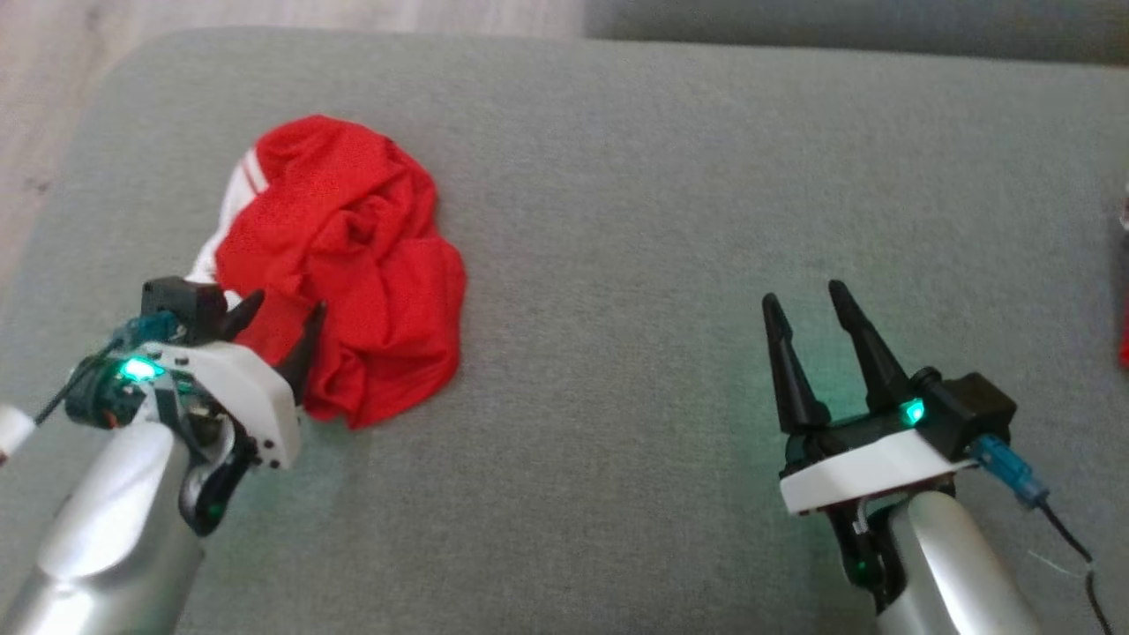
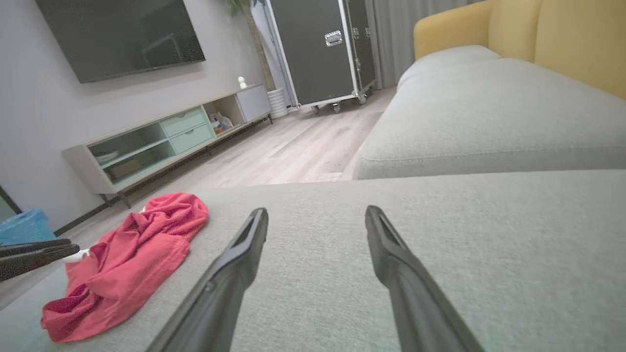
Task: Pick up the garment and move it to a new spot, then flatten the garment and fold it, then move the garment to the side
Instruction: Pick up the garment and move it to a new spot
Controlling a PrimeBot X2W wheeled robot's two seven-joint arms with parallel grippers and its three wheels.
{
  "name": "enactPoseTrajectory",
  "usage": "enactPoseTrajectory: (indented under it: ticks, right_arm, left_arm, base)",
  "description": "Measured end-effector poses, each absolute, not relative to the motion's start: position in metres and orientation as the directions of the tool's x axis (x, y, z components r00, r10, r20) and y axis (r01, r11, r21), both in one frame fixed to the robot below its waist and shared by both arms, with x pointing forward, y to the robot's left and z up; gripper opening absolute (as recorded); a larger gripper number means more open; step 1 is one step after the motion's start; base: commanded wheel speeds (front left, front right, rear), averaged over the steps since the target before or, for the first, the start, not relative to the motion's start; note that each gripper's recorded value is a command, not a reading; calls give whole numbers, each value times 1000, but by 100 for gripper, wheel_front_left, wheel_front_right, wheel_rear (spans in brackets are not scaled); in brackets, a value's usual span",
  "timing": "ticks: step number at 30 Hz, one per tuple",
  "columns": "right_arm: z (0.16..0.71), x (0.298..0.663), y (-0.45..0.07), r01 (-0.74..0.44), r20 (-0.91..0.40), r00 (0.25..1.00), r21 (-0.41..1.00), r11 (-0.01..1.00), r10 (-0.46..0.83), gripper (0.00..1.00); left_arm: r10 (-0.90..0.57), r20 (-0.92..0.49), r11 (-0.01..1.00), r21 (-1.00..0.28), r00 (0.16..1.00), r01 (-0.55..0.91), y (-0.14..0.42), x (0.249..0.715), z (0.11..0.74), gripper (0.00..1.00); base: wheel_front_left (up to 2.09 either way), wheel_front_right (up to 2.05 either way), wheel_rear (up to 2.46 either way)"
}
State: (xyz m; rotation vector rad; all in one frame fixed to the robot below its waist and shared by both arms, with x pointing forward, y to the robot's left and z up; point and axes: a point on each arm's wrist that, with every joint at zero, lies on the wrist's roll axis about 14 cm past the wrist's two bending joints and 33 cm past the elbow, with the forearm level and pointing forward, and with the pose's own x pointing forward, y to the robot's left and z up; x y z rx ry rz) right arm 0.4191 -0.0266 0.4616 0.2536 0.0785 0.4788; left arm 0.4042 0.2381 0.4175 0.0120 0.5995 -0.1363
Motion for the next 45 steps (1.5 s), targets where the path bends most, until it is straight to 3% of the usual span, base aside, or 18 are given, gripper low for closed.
enactPoseTrajectory:
  ticks: [5, 9, 10, 11, 12, 19, 28, 33, 45]
  right_arm:
    - [453, 427, -43, -399, -34, 906, 259, 879, 421, 100]
    - [447, 429, -52, -373, -49, 916, 261, 890, 399, 100]
    - [447, 429, -53, -371, -50, 917, 261, 891, 396, 100]
    - [447, 429, -53, -369, -50, 918, 261, 892, 394, 100]
    - [447, 429, -54, -368, -50, 918, 260, 892, 393, 100]
    - [456, 427, -54, -373, -32, 919, 251, 893, 393, 100]
    - [481, 419, -56, -380, 24, 922, 246, 891, 387, 100]
    - [489, 414, -64, -363, 43, 930, 251, 897, 365, 100]
    - [507, 409, -110, -253, 87, 967, 281, 926, 238, 100]
  left_arm:
    - [-108, -667, 989, 4, 737, 148, 245, 411, 388, 100]
    - [-107, -679, 990, -6, 727, 141, 245, 417, 380, 100]
    - [-106, -682, 990, -4, 724, 142, 245, 418, 379, 89]
    - [-107, -678, 990, -8, 727, 138, 245, 418, 379, 27]
    - [-106, -669, 991, -13, 735, 131, 245, 419, 379, 0]
    - [-103, -561, 993, -4, 821, 122, 248, 431, 404, 0]
    - [-207, -129, 977, -79, 970, 199, 214, 463, 529, 0]
    - [-293, 92, 952, -66, 952, 300, 173, 466, 601, 0]
    - [-495, 310, 856, 13, 812, 517, 58, 486, 680, 0]
  base:
    - [0, 0, 0]
    - [0, 0, 0]
    - [0, 0, 0]
    - [0, 0, 0]
    - [0, 0, 0]
    - [0, 0, 0]
    - [0, 0, 0]
    - [0, 0, 0]
    - [0, 0, 0]
